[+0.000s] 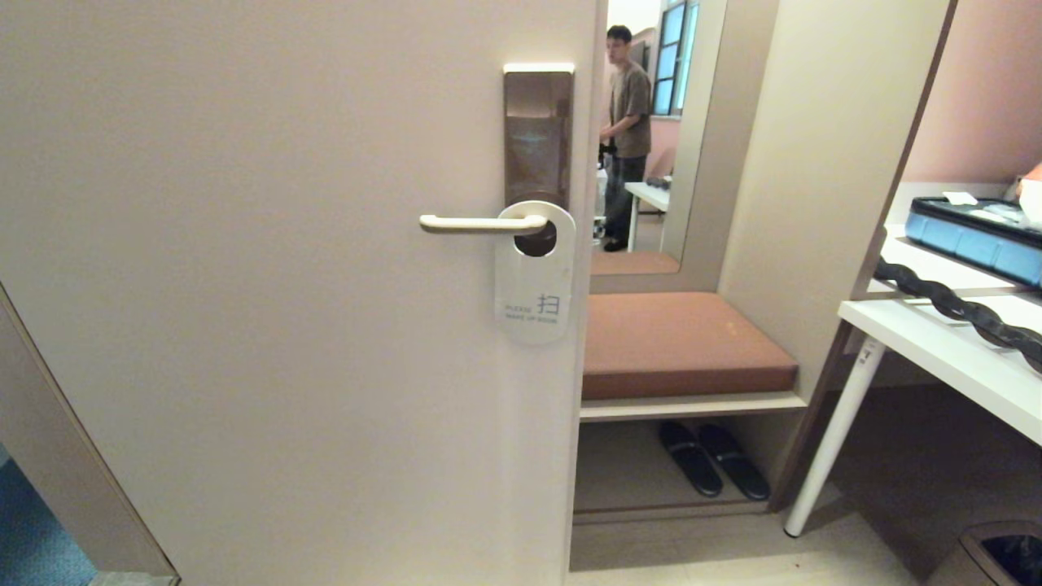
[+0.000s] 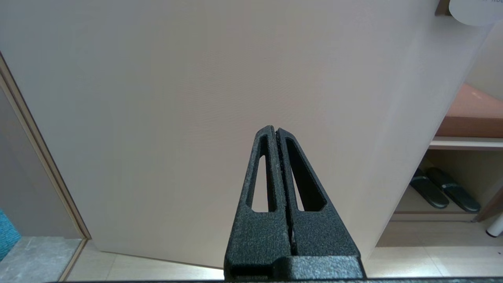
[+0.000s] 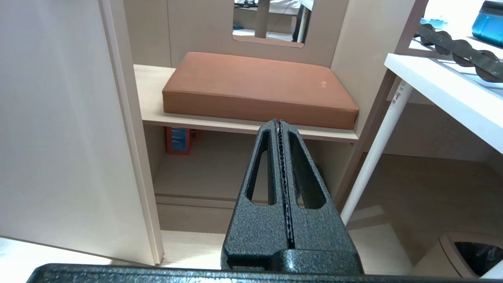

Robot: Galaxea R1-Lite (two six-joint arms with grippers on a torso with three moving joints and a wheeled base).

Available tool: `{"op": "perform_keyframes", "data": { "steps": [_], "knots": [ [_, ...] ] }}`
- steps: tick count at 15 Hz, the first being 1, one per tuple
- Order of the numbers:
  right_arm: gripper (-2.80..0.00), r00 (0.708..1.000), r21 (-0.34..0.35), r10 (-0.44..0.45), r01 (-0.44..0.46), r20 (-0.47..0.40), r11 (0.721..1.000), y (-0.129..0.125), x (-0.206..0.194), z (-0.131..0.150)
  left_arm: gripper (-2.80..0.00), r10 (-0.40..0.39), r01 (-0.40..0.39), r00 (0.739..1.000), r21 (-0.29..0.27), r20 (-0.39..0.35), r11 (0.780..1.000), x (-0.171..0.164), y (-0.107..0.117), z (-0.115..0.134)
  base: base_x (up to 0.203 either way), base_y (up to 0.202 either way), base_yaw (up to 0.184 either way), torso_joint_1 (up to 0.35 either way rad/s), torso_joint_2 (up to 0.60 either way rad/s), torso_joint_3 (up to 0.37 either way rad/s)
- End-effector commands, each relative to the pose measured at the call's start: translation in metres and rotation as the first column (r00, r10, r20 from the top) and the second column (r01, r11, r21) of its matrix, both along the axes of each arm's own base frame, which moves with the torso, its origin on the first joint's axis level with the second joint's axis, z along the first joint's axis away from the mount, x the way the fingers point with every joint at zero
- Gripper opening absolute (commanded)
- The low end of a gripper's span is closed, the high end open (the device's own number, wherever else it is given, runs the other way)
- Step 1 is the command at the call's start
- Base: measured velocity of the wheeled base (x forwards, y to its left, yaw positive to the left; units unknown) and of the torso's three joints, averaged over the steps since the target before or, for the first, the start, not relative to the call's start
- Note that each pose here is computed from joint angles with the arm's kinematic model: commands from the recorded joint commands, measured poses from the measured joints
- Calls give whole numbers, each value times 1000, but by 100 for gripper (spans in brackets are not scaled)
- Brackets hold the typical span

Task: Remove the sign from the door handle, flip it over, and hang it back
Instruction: Take down the sign

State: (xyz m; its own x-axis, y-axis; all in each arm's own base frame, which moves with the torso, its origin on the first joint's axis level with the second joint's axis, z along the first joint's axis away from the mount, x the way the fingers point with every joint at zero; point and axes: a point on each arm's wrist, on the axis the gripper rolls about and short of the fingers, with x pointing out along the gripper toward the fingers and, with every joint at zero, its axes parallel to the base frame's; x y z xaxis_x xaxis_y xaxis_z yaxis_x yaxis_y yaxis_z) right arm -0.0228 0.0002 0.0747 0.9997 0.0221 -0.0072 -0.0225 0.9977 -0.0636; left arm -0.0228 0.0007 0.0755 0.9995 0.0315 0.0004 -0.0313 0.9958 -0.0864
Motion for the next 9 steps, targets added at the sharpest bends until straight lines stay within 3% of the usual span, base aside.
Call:
{"op": "perform_keyframes", "data": {
  "steps": [1, 9],
  "knots": [
    [-280, 1000, -1, 1, -1, 0, 1000, 0, 0, 0, -280, 1, -1, 1000, -1, -2, 1000, 0, 0, 0, 0, 0, 0, 0, 0, 0],
    [-280, 1000, 0, 1, -1, 0, 1000, 0, 0, 0, -280, 1, -1, 1000, -1, 0, 1000, 0, 0, 0, 0, 0, 0, 0, 0, 0]
  ]
}}
